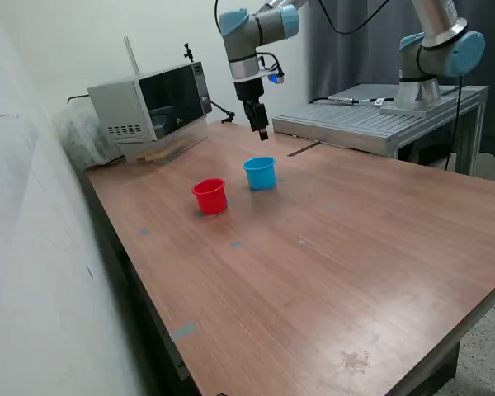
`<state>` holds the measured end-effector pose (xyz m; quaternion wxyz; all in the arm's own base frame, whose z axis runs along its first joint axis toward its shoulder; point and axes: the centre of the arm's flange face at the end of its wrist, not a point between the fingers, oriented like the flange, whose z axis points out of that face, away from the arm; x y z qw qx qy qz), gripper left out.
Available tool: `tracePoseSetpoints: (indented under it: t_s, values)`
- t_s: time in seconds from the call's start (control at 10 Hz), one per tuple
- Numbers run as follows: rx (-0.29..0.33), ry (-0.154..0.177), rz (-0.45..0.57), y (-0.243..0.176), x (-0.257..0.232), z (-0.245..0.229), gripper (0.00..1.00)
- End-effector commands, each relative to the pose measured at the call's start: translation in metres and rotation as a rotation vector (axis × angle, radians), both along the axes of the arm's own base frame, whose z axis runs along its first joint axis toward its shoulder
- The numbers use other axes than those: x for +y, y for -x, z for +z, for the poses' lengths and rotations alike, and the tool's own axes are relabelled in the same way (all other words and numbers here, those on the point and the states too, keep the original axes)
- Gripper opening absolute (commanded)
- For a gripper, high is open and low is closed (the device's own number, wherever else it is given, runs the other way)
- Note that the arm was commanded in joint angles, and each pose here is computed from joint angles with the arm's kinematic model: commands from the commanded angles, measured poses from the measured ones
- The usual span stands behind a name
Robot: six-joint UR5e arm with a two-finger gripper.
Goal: Place red objects in the red bin, and blue objects in the blue bin.
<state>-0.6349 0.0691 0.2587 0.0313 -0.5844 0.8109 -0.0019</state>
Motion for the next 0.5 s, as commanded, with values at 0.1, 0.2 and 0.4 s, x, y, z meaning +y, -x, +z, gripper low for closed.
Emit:
tracePoseSetpoints:
  t_s: [0.1,0.2,0.4]
  values:
    - [0.019,-0.003,0.097,-0.075,-0.086,0.152,1.0]
    - [0.015,0.001,0.131,-0.1,-0.109,0.182,1.0]
    - [-0.002,0.006,0.161,-0.141,-0.154,0.228,1.0]
